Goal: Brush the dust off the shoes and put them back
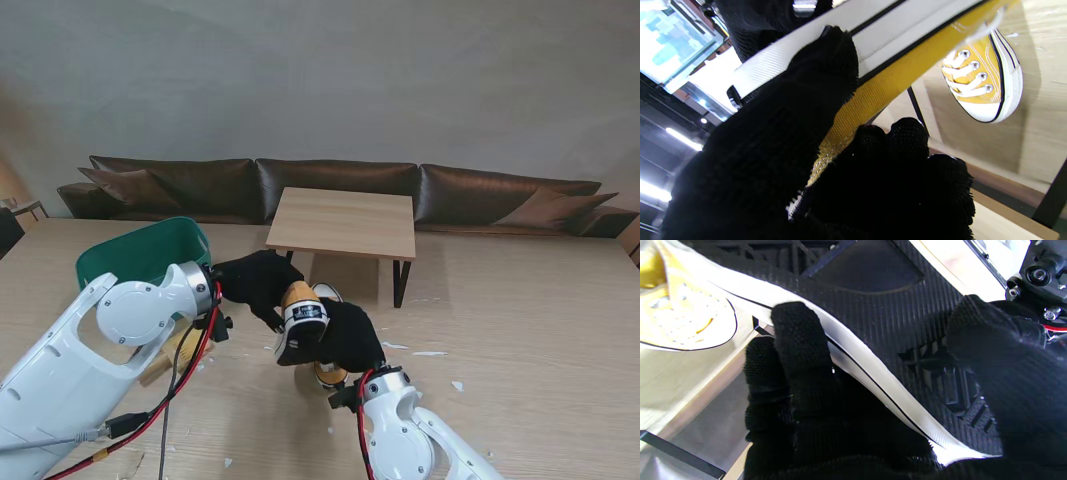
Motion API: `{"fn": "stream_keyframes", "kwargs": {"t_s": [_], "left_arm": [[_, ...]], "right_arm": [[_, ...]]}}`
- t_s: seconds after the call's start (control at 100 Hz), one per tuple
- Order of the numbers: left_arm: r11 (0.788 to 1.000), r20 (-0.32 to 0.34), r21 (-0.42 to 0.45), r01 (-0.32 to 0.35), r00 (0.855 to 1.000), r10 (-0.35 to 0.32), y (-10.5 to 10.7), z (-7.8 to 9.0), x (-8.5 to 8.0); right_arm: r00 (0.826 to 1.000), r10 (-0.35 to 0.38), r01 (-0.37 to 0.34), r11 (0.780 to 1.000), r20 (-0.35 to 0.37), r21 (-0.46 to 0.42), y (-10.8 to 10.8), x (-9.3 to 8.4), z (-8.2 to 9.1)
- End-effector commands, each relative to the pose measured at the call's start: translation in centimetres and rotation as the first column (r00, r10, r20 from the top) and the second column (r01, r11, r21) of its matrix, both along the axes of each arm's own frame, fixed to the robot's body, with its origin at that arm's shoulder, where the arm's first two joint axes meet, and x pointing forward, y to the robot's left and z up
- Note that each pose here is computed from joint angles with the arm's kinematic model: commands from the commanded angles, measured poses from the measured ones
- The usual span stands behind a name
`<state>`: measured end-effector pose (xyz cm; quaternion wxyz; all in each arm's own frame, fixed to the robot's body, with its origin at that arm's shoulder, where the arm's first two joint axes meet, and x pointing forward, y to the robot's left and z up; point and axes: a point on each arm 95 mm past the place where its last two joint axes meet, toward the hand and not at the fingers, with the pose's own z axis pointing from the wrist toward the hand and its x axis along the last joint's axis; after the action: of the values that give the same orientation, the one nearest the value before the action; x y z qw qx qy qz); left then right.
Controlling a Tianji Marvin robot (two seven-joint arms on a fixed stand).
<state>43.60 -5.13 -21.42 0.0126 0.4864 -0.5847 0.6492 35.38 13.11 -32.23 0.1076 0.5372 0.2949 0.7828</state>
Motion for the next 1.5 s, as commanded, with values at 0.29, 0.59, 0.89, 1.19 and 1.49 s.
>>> {"fn": "stream_keyframes", "kwargs": {"t_s": [0.29,0.59,0.89,1.19,1.49], "left_arm": [[0.998,0.039,-0.004,-0.064,0.997,0.064,0.7,0.5,-1.4],[0.992,0.076,0.003,-0.126,0.989,0.125,2.1,0.5,-3.2],[0.974,0.065,0.008,-0.226,0.972,0.225,4.3,0.4,-5.5],[0.949,0.063,0.028,-0.315,0.948,0.313,6.4,-0.5,-8.4],[0.936,-0.007,0.042,-0.351,0.936,0.351,6.6,-2.8,-10.6]], "right_arm": [[0.997,0.082,-0.083,0.993,0.006,0.081,3.2,-2.7,1.5],[0.997,0.077,-0.074,0.988,-0.016,0.138,3.8,-3.7,2.0],[0.997,0.060,-0.053,0.985,-0.040,0.164,3.7,-3.7,2.2],[0.997,0.028,-0.015,0.982,-0.067,0.191,3.8,-3.4,2.3],[0.996,-0.021,0.041,0.974,-0.092,0.224,4.1,-2.8,3.0]]}}
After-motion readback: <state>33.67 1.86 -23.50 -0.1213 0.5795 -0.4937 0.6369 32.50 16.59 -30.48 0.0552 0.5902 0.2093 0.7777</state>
